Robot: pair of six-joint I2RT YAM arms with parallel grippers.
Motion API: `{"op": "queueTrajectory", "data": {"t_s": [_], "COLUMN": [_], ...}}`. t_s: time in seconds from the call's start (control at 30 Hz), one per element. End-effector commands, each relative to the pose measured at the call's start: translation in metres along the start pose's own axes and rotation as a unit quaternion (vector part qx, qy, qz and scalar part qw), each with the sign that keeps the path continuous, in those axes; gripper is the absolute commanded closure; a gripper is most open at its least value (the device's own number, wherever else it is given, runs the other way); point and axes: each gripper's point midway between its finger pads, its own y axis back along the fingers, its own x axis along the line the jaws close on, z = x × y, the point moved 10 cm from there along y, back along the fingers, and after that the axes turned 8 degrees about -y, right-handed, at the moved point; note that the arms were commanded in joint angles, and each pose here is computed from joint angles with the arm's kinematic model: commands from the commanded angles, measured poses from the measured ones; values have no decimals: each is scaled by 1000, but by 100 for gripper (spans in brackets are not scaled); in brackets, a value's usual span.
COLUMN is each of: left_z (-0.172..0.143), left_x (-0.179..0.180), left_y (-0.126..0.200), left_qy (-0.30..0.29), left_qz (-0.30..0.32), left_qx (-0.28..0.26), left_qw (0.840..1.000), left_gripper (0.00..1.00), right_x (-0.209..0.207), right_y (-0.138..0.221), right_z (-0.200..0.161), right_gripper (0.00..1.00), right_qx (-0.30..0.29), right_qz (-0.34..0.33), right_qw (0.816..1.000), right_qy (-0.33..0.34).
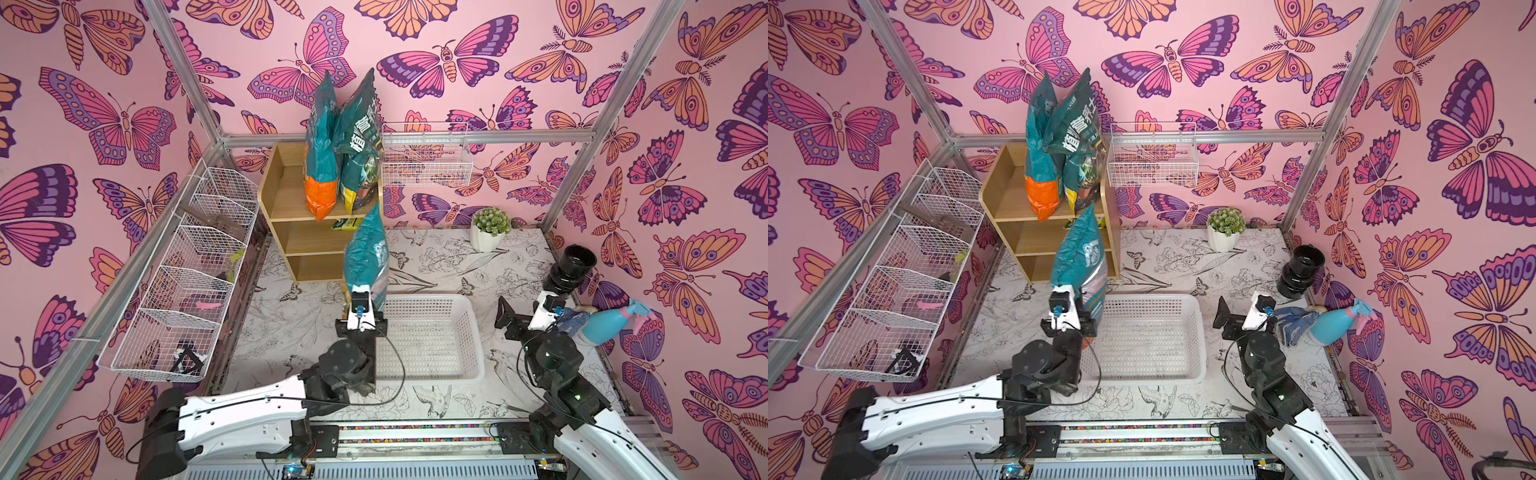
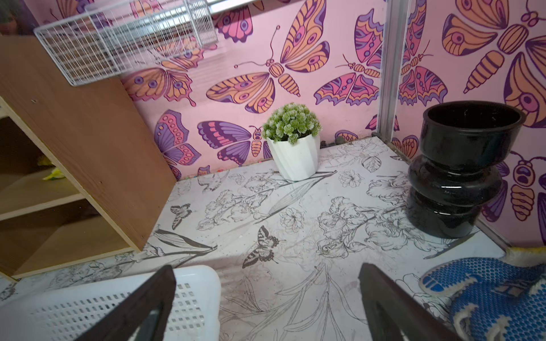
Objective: Take down the fertilizer bag from the shelf
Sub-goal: Place the fertilizer bag in the storage box.
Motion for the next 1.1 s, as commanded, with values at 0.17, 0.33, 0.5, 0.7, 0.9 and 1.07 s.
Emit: {"op": "queueTrajectory", "data": {"t_s": [0.17,0.33,0.5,0.7,0.9,1.07], "left_z": [30,12,0,-15,-36,-55], "left_x": [-56,-89,-110,-135,-168,-194], "left_y": [11,13,12,14,14,13], "left_qy": [134,147,156,173,165,156], "left_qz": [-12,-31,-30,-34,1,-13], "left_qx": [-61,-50,-37,-25,5,4], "left_qw": [989,987,987,984,986,988], "left_gripper": [100,100,100,100,100,100], "right_x": [-4,-15,-22,-22,-22,-22], "right_y": [-2,9,18,18,16,16], "right_z": [6,7,8,6,3,1], "right_gripper": [1,1,1,1,1,1], "right_qx": [-4,-39,-59,-56,-48,-45], "right_qz": [-62,-88,-94,-89,-88,-84], "right_qw": [998,995,992,993,994,994], "right_qy": [-12,-37,-54,-52,-49,-49]}}
